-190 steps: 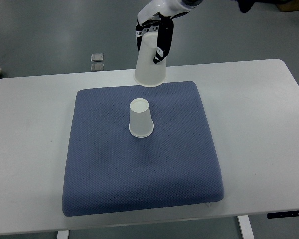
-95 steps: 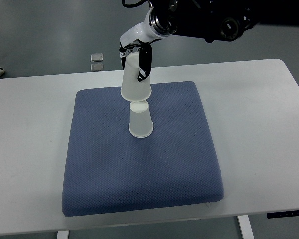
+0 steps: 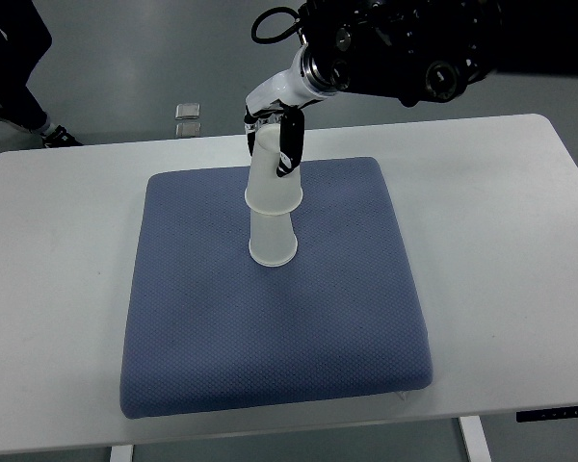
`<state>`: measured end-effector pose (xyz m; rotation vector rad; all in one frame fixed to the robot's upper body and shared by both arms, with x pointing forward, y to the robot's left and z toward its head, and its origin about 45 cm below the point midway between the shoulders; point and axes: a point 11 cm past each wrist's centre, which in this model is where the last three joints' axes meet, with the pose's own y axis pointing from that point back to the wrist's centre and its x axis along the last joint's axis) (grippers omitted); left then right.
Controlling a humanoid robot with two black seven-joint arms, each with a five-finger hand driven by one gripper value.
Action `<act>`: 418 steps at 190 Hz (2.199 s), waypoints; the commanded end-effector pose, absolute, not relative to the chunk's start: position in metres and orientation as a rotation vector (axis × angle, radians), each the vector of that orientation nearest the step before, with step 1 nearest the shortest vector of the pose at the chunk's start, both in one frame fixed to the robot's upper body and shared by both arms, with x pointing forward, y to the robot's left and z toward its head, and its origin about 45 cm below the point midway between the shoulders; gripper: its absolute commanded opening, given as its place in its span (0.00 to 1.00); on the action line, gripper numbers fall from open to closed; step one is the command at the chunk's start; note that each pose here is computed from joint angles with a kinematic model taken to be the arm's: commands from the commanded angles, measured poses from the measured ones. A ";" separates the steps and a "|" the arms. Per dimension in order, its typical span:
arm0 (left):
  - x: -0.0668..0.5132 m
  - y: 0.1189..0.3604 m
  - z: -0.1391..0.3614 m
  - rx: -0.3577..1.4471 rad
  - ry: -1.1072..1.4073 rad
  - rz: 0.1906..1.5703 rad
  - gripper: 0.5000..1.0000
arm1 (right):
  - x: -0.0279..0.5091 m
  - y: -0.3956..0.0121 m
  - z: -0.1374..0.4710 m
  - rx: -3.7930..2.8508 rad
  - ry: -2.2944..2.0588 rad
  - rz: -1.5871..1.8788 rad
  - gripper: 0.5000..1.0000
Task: Stack paper cups
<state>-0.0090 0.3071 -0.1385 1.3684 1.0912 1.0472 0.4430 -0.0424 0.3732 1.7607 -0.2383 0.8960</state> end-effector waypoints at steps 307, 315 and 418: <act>-0.010 0.315 -0.138 1.386 1.084 1.064 1.00 | 0.455 -0.056 0.338 1.814 -0.314 0.826 0.60; -0.010 0.315 -0.138 1.386 1.084 1.064 1.00 | 0.455 -0.057 0.336 1.815 -0.314 0.822 0.60; -0.010 0.314 -0.138 1.384 1.084 1.060 1.00 | 0.470 -0.065 0.365 2.079 -0.527 0.709 0.63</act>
